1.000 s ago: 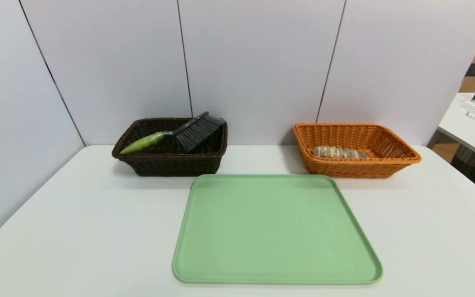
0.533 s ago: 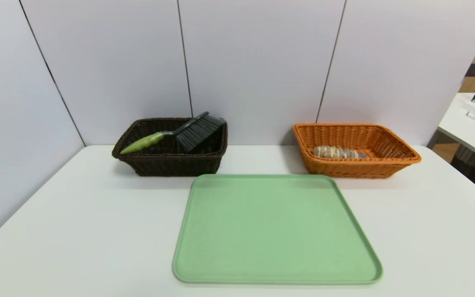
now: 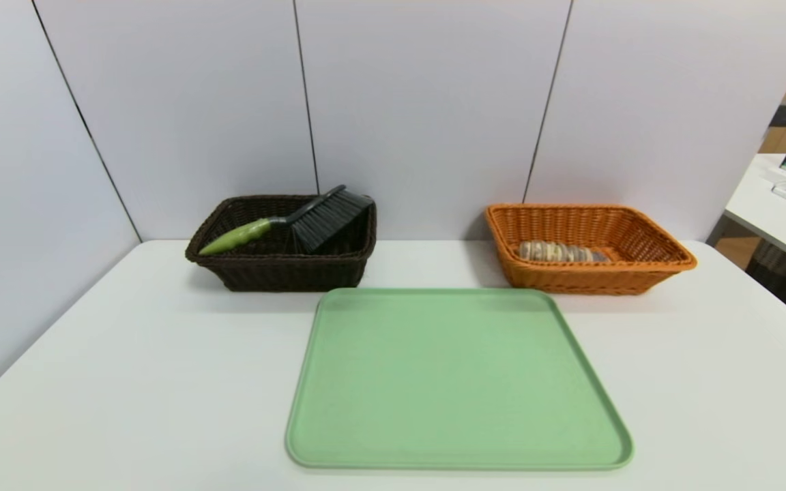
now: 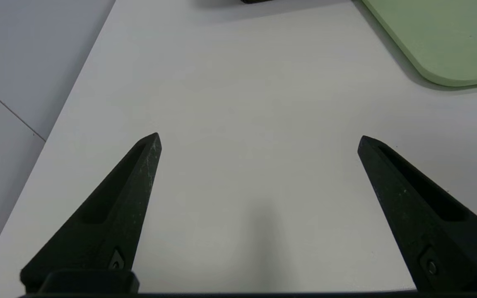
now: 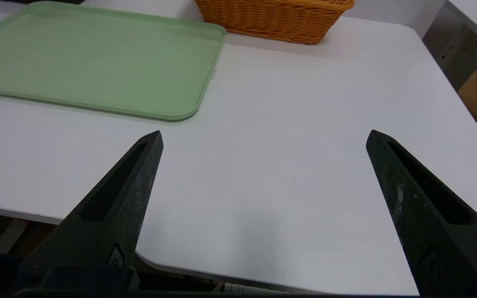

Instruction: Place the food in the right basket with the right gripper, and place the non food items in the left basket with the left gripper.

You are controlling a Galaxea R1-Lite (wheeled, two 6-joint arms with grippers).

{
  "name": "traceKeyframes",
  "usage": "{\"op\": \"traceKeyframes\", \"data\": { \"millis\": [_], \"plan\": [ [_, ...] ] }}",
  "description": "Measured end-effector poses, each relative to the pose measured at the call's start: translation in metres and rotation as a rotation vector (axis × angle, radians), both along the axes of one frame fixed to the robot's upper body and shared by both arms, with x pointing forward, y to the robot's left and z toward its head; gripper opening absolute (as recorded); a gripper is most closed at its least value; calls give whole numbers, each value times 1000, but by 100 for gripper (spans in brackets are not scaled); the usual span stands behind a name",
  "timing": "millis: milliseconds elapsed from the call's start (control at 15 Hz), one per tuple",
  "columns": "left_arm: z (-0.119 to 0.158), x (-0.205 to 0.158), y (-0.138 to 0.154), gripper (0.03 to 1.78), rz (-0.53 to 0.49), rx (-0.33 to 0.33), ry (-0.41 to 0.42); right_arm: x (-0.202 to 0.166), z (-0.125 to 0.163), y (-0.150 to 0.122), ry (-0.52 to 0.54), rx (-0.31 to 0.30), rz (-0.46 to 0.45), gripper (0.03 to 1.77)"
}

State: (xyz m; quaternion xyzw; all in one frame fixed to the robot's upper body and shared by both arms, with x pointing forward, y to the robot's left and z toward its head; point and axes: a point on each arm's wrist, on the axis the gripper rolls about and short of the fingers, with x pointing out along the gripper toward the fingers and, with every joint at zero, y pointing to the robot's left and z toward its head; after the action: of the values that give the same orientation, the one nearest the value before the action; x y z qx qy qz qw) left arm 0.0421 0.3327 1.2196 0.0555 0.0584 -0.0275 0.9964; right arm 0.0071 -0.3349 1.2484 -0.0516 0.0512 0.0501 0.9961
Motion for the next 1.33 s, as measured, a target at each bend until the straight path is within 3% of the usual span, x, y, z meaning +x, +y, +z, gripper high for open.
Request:
{"op": "traceKeyframes", "data": {
  "millis": [333, 867, 1200, 1333],
  "plan": [
    [-7, 7, 0, 169, -1, 1, -63, 4, 1, -1, -39, 19, -53, 170],
    [-16, 12, 0, 169, 1, 2, -61, 15, -9, -1, -27, 31, -62, 170],
    [-25, 20, 1, 169, 55, 7, -100, 43, -24, -1, -194, 56, -59, 170],
    [-28, 22, 1, 169, 47, 12, -94, 50, -34, -1, -199, 59, -64, 170]
  ]
}}
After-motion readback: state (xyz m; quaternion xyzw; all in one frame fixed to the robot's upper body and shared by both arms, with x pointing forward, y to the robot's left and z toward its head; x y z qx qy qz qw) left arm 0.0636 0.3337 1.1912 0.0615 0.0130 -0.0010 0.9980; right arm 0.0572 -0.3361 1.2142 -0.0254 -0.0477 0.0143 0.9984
